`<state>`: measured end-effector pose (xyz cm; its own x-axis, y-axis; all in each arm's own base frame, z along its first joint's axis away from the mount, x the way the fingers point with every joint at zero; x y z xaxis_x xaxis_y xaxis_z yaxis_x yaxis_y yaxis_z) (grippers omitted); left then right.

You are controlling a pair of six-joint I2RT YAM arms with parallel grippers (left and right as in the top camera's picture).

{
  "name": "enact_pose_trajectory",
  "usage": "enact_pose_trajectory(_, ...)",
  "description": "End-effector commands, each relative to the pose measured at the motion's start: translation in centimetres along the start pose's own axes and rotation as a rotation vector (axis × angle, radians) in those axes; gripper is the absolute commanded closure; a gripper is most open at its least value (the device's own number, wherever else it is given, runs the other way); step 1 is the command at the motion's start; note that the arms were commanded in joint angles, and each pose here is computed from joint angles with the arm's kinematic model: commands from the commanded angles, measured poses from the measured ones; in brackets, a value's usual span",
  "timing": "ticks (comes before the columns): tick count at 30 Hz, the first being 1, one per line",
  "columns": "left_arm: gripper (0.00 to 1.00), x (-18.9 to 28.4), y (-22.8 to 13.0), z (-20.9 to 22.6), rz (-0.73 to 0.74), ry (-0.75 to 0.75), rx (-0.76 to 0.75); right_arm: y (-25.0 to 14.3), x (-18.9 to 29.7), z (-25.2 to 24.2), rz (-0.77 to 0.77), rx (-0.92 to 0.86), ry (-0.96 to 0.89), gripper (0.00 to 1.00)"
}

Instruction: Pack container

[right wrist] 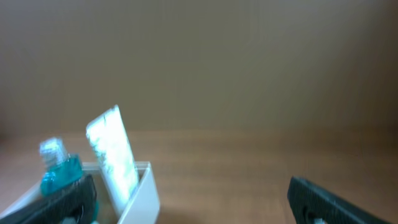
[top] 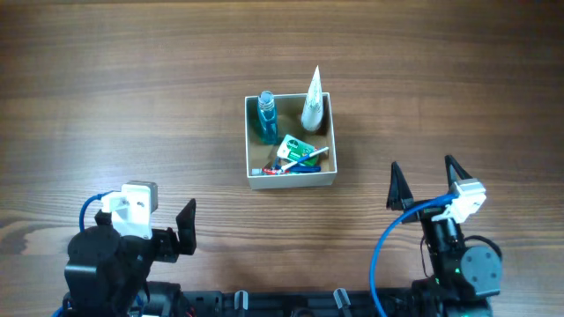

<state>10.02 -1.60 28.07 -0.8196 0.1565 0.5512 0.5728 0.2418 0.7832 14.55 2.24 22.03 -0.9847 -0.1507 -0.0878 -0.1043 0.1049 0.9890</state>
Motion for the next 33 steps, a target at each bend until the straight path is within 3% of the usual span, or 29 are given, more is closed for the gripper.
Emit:
enact_pose_trajectory(1,0.0,0.0,0.0,-0.1,-0.001,-0.017,0.014,-2.9,-0.6,0.2,-0.024,0.003,-0.012,0.0)
enact_pose_trajectory(4,0.0,0.0,0.0,-0.1,-0.001,-0.017,0.014,-4.5,-0.6,0.7,0.079,-0.026,0.034,0.0)
enact_pose_trajectory(28,0.0,0.1,0.0,0.0,-0.003,-0.011,0.007,-4.5,-0.6,0.7,0.083,-0.028,0.034,0.0)
enact_pose_trajectory(33,0.0,-0.4,-1.7,0.7,0.004,0.009,0.004,-4.5,-0.6,0.7,0.083,-0.028,0.034,0.0)
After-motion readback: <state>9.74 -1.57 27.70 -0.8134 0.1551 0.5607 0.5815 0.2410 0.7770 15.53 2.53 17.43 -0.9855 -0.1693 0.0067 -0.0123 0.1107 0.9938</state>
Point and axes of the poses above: each gripper's point midway between its finger pads, its own x axis back along the fingers, its own z axis along the line the jaws close on, y = z × x, the point moved 9 cm from there along x, back along the fingers, and after that the axes turned 13 degrees about x, right-handed, at the moved point
